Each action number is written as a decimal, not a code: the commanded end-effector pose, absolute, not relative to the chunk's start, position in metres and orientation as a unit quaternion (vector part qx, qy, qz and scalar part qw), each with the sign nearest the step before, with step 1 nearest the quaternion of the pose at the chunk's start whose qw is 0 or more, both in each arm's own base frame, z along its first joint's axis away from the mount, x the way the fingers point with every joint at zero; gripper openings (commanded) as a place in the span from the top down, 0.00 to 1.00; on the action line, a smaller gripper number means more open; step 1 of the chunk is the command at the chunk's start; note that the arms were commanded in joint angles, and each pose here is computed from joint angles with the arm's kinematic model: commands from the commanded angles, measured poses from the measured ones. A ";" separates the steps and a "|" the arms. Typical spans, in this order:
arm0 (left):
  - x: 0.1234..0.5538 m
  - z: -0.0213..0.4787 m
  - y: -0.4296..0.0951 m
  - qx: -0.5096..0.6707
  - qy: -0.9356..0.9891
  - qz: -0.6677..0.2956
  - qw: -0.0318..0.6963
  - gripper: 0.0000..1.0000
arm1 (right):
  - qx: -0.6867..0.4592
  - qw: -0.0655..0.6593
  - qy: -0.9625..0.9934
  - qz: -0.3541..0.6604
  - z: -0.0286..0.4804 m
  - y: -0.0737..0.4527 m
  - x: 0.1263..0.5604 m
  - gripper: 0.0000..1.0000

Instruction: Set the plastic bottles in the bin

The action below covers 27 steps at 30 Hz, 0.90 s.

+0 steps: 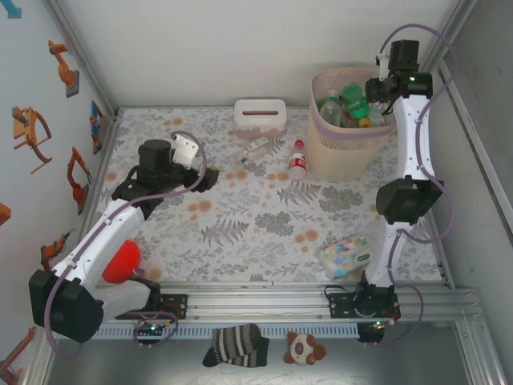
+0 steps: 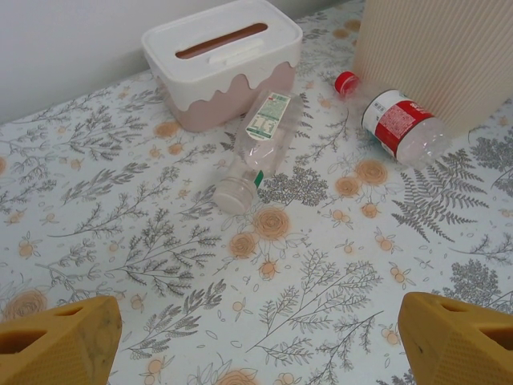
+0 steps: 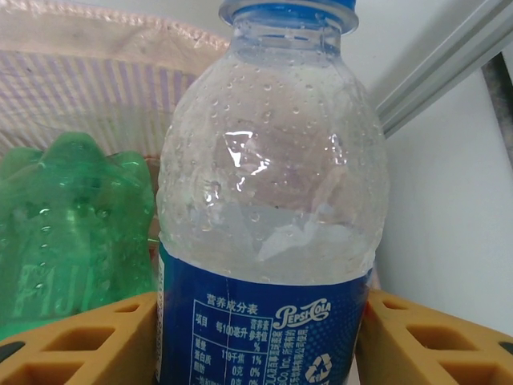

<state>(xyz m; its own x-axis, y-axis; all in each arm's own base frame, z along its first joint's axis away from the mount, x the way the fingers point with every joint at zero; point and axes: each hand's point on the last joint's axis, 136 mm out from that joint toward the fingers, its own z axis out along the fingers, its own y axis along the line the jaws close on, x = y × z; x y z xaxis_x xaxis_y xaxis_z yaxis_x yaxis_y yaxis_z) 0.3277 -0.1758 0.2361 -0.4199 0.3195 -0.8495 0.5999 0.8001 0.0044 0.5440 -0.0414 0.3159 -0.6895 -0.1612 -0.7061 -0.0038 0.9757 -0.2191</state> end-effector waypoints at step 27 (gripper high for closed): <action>0.333 0.242 -0.177 0.275 0.827 -0.155 0.466 0.11 | -0.028 0.499 0.863 -0.073 0.393 -0.033 0.540 0.26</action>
<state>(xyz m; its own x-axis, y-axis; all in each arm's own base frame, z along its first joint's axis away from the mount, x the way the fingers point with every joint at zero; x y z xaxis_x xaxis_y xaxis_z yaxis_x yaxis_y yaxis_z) 0.3294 -0.1759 0.2314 -0.4303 0.3244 -0.8423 0.5978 0.8016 0.0033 0.5555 -0.0357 0.3409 -0.6065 -0.1587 -0.7791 -0.0033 0.9804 -0.1972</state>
